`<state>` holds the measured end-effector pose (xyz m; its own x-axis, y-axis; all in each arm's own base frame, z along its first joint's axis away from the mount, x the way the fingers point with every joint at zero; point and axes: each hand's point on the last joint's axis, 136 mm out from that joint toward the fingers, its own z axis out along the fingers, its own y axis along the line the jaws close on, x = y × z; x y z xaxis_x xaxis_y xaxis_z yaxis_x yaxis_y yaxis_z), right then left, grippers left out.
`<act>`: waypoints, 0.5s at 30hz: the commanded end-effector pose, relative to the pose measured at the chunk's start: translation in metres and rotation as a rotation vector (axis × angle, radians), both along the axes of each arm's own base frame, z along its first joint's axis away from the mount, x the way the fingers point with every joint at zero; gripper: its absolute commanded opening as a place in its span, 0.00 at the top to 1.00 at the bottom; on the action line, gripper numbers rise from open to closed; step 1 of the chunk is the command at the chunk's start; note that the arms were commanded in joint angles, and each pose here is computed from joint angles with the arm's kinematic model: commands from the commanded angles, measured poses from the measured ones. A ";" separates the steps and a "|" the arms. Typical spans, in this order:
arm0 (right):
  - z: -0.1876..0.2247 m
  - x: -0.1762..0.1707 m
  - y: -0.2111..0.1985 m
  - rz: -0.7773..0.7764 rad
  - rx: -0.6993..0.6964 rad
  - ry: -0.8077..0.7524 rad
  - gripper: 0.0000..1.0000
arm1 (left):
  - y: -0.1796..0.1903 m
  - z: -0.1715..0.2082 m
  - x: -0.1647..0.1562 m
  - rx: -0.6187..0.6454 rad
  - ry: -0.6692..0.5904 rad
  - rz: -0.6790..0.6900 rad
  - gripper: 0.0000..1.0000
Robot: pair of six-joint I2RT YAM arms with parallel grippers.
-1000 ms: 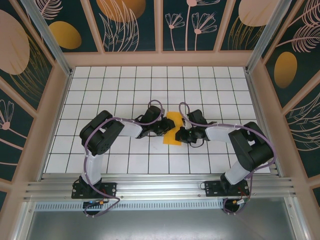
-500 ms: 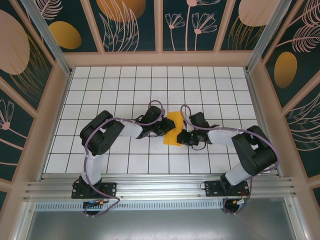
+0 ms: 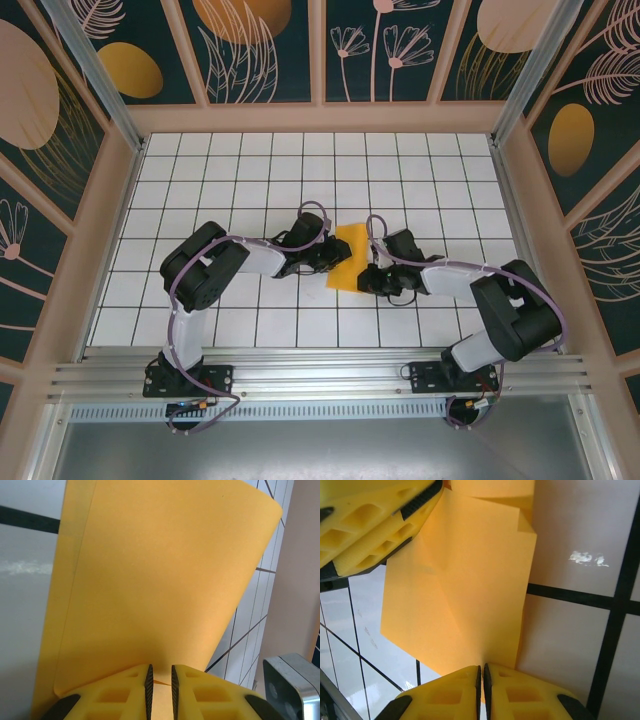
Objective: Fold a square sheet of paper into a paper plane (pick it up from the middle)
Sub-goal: Fold the triangle a second time at the center of the table.
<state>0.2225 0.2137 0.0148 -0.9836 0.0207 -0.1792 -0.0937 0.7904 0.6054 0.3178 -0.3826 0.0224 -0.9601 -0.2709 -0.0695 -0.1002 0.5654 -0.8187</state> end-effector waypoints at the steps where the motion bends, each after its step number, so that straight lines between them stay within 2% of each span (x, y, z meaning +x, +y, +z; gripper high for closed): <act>1: -0.020 -0.032 -0.019 0.004 -0.087 0.149 0.85 | 0.030 -0.051 -0.014 0.169 0.080 0.023 0.78; 11: -0.020 -0.041 -0.030 -0.010 -0.112 0.155 0.86 | 0.027 -0.050 -0.012 0.164 0.079 0.023 0.78; 15: -0.007 -0.028 -0.029 -0.035 -0.098 0.109 0.85 | 0.028 -0.047 -0.011 0.168 0.068 0.019 0.78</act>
